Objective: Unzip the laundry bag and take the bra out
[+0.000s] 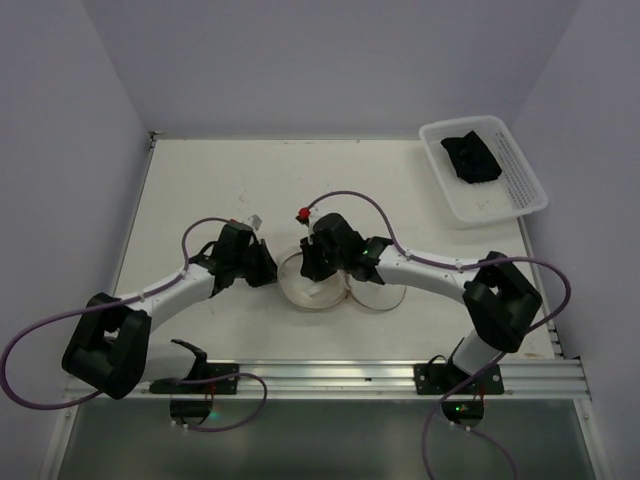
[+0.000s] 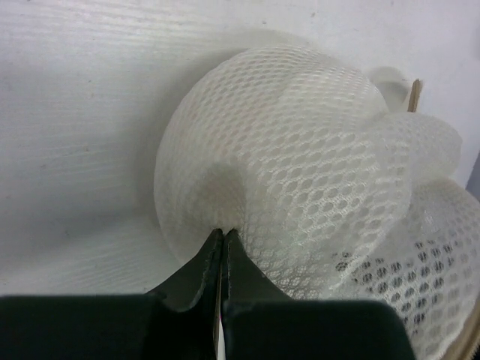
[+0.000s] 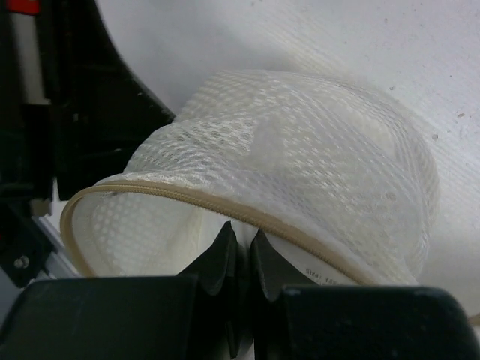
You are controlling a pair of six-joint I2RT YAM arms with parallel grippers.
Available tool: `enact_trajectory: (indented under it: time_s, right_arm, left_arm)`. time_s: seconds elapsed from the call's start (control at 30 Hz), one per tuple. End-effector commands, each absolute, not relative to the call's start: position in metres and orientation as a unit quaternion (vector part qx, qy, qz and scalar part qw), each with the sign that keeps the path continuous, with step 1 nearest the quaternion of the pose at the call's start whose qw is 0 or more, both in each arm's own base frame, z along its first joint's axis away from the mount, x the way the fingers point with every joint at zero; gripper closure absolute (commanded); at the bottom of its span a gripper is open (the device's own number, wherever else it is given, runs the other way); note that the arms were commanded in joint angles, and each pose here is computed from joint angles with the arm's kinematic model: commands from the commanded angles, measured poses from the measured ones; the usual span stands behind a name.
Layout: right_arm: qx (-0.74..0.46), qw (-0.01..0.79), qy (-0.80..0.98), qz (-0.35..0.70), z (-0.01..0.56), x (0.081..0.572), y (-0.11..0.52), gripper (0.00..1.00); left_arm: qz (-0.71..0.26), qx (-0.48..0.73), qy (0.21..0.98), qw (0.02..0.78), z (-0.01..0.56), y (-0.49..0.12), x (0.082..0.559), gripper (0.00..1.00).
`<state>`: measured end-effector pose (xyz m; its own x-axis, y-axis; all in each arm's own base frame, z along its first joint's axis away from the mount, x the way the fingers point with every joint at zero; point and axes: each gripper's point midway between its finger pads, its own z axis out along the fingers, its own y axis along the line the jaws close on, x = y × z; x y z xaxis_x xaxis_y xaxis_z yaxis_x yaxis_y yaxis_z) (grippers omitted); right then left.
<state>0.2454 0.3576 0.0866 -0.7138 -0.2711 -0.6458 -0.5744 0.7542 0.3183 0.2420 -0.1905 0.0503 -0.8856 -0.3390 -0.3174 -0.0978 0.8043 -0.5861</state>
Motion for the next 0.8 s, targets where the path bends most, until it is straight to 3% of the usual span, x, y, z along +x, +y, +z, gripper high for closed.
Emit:
enact_trajectory:
  time_s: [0.0,0.23,0.5,0.77]
  right_arm:
    - [-0.294,0.28,0.858,0.314,0.124,0.218,0.352,1.0]
    - [-0.338,0.26,0.809,0.403,0.169,0.181,0.338,1.0]
    - [-0.313,0.291,0.793,0.435,0.204,0.185,0.315,1.0]
    - [-0.379,0.289,0.683,0.553,0.303,0.141,0.325,1.0]
  left_arm:
    - [-0.267,-0.127,0.927,0.229,0.058,-0.179,0.252,1.0]
    - [-0.266,-0.13,0.926,0.234,0.062,-0.175,0.254,1.0]
    - [-0.268,-0.133,0.925,0.235,0.059,-0.172,0.248,1.0]
    - [-0.275,-0.139,0.923,0.228,0.052,-0.175,0.247,1.0]
